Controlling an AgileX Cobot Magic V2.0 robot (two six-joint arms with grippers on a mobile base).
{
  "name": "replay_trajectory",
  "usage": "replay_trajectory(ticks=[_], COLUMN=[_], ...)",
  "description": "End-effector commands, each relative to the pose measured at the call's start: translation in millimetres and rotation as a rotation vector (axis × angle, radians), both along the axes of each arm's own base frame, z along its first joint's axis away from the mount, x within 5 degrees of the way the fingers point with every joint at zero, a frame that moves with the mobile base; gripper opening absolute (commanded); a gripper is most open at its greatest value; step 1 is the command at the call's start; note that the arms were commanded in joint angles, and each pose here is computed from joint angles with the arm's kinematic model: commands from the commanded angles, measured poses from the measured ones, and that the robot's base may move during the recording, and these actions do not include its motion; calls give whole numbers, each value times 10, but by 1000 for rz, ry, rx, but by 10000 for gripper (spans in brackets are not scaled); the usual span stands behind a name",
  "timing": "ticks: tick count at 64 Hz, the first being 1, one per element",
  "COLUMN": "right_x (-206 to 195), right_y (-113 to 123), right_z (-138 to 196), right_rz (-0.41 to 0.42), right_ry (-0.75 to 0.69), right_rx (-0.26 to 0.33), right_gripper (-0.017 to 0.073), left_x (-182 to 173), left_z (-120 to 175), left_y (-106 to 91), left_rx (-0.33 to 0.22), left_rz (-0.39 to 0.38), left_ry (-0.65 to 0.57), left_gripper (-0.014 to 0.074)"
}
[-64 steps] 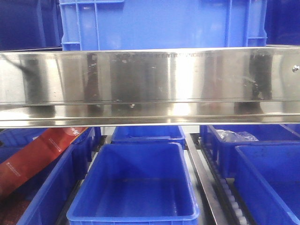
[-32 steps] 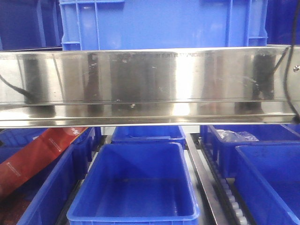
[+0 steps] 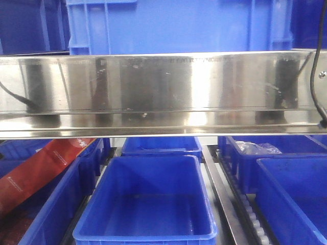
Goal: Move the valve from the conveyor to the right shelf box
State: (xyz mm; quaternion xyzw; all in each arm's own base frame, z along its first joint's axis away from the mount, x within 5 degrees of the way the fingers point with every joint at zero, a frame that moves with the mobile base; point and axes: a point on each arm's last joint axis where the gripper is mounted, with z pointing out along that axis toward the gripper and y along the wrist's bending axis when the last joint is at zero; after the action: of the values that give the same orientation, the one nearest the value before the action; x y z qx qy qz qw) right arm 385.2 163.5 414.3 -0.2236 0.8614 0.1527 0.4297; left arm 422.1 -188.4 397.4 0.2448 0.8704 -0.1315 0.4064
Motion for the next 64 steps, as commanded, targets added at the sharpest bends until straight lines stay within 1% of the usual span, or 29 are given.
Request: replay_trajectory(ticks=[1,5,8,11,14,16,17,21,23,24,27,29,32,35,39,42,49,52,56,60,63,64], right_x=[-156,-272,-366,-466,-558,-632,-679,-825,-904,-935,-1037,-1108,-1199,-1280,-1373,-1456,-1569,-1592,-1658,-1738,-1815,-1843], right_y=[-65,-119,-161,-214,-256,-310,-333,-421,-477,-498,-573,-627,-706,-761,-830,-879,-939,-948,-972,-999,-1026,-1035], right_z=[281,438,554,673,774,858,905,1048,1122,1147,1232,1286,1346,1381,1396,1387,1213,1076,911,754,639,605], right_rz=[-3,-6,-8,-12,-14,-21,-23,-33,-41,-44,-56,-65,-80,-89,-107,-121,-142,-147,-158,-170,-180,-183], right_ry=[-84,-123,-151,-181,-207,-230,-243,-282,-303,-310,-332,-347,-358,-364,-375,-383,-364,-343,-340,-344,-359,-362], right_rx=[29,44,54,65,75,82,87,99,105,107,112,114,112,110,102,92,60,56,59,64,71,72], right_gripper=[541,477,417,314,225,147,101,-31,-94,-116,-169,-160,-154,-154,-154,-154,-154,-154,-154,-154,-154,-154], left_x=[-148,-245,-331,-423,-525,-600,-630,-776,-857,-885,-987,-1070,-1152,-1209,-1280,-1337,-1481,-1552,-1623,-1693,-1744,-1787], left_z=[261,394,511,634,766,856,889,1040,1117,1143,1232,1298,1360,1404,1447,1475,1528,1541,1520,1473,1389,1393], left_y=[38,77,114,154,196,227,241,309,350,369,432,486,564,664,771,826,893,921,948,974,992,1008], left_rx=[-35,-42,-47,-56,-68,-76,-76,-77,-74,-68,-53,-45,-34,-5,24,37,34,20,15,-3,-3,-11], left_rz=[-3,-6,-6,-6,-6,-6,-6,-3,0,3,15,31,78,152,230,259,264,268,265,269,266,266], left_ry=[-49,-68,-89,-115,-144,-164,-171,-202,-218,-224,-245,-255,-257,-262,-258,-263,-288,-298,-310,-317,-312,-326], left_gripper=[567,536,481,420,330,258,227,70,8,-35,-115,-111,-111,-111,-111,-111,-111,-111,-111,-111,-111,-111])
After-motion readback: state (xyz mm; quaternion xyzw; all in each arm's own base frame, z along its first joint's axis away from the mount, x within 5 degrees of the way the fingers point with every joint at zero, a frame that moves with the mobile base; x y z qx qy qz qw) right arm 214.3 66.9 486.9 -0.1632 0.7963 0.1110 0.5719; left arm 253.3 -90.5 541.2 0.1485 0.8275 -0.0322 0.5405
